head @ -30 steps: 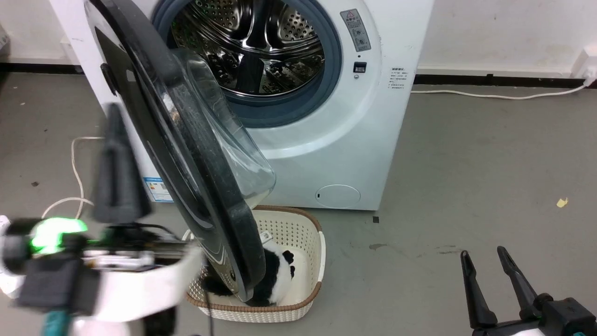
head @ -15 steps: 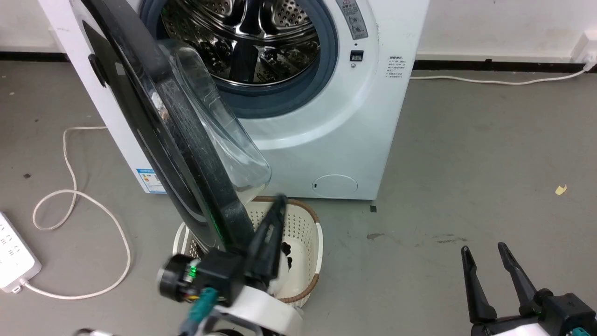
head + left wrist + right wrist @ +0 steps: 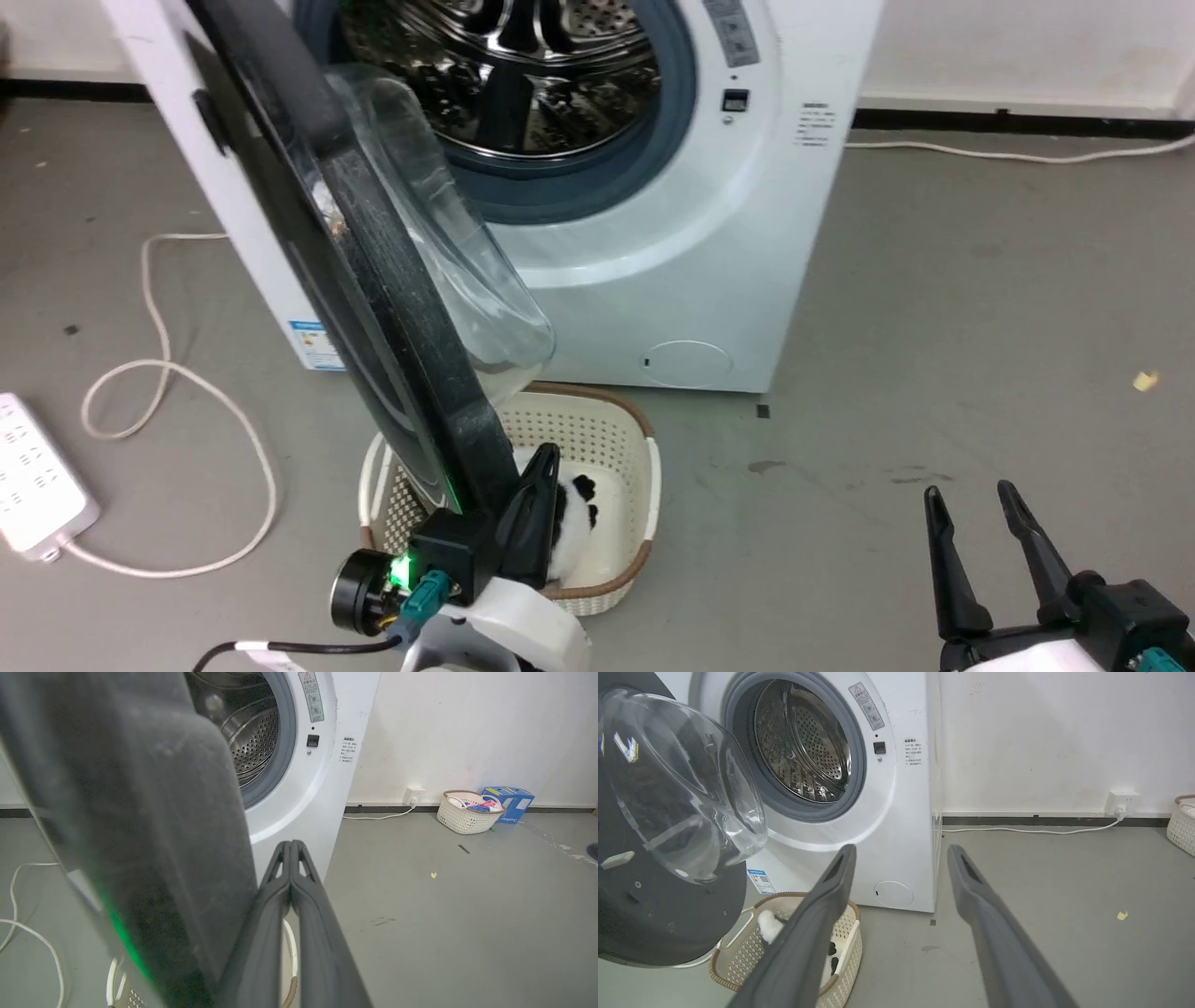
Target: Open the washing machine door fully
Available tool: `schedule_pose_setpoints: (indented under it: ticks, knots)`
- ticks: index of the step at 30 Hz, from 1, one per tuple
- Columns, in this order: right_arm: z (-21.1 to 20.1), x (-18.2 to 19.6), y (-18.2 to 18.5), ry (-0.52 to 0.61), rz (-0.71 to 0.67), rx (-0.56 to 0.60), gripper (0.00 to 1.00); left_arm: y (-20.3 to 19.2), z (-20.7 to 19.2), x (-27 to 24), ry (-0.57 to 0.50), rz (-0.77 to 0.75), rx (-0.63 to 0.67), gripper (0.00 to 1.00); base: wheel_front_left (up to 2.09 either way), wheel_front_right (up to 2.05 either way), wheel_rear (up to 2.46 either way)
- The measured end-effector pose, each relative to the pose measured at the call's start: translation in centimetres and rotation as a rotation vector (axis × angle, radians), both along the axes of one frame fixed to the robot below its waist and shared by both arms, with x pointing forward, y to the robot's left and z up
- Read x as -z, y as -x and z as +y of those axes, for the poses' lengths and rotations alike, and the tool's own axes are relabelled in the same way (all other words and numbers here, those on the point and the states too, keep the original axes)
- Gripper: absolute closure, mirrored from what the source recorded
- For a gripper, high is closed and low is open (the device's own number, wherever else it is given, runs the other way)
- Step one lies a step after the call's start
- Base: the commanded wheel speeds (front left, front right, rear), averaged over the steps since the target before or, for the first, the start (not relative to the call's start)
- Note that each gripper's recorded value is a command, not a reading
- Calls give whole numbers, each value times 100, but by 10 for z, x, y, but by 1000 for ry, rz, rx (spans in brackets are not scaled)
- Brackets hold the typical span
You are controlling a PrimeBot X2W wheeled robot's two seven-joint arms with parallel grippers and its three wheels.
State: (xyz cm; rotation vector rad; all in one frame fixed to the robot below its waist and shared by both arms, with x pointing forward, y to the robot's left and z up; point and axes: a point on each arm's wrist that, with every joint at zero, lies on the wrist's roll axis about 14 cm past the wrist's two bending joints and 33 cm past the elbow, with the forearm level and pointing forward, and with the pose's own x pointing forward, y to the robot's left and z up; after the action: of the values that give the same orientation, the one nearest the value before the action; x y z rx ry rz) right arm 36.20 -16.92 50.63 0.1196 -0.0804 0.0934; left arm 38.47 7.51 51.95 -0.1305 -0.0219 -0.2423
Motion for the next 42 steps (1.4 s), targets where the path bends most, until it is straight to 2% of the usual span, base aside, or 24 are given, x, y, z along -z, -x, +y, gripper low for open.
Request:
schedule_pose_setpoints:
  ticks: [9, 10, 11, 12, 13, 16, 17, 20, 21, 22, 28, 32, 37, 42]
  knots:
    - [36, -2, -11, -9, -9, -109, 0, 14, 40, 2, 27, 8, -122, 100, 0, 0, 0]
    - [47, -3, -13, -12, -11, -144, 0, 19, 58, 2, 20, 7, -175, 100, 0, 0, 0]
    - [47, -3, -13, -12, -11, -144, 0, 19, 58, 2, 20, 7, -175, 100, 0, 0, 0]
    - [59, -3, -15, -17, -11, -178, 0, 25, 81, 3, 8, 10, -236, 100, 0, 0, 0]
    - [59, -3, -15, -17, -11, -178, 0, 25, 81, 3, 8, 10, -236, 100, 0, 0, 0]
    - [76, -4, -17, -19, -11, -231, 0, 36, 113, 3, -11, 11, -325, 100, 0, 0, 0]
    - [88, -4, -18, -20, -10, -265, 0, 43, 133, 1, -16, 9, -381, 100, 0, 0, 0]
    - [100, -3, -20, -22, -9, -300, 0, 50, 152, -1, -22, 8, -430, 100, 0, 0, 0]
    - [110, -2, -21, -24, -3, -331, 0, 56, 171, -1, -26, 13, -484, 100, 0, 0, 0]
    - [110, -2, -21, -24, -3, -331, 0, 56, 171, -1, -26, 13, -484, 100, 0, 0, 0]
    - [128, 15, -32, -22, 47, -382, 0, 63, 232, 4, -72, 58, -633, 100, 0, 0, 0]
    - [131, 25, -36, -18, 76, -392, 0, 61, 254, 4, -85, 69, -683, 100, 0, 0, 0]
    - [134, 38, -47, -5, 108, -396, 0, 59, 307, -2, -144, 88, -792, 100, 0, 0, 0]
    - [129, 47, -54, 12, 132, -381, 0, 52, 341, -6, -172, 106, -852, 100, 0, 0, 0]
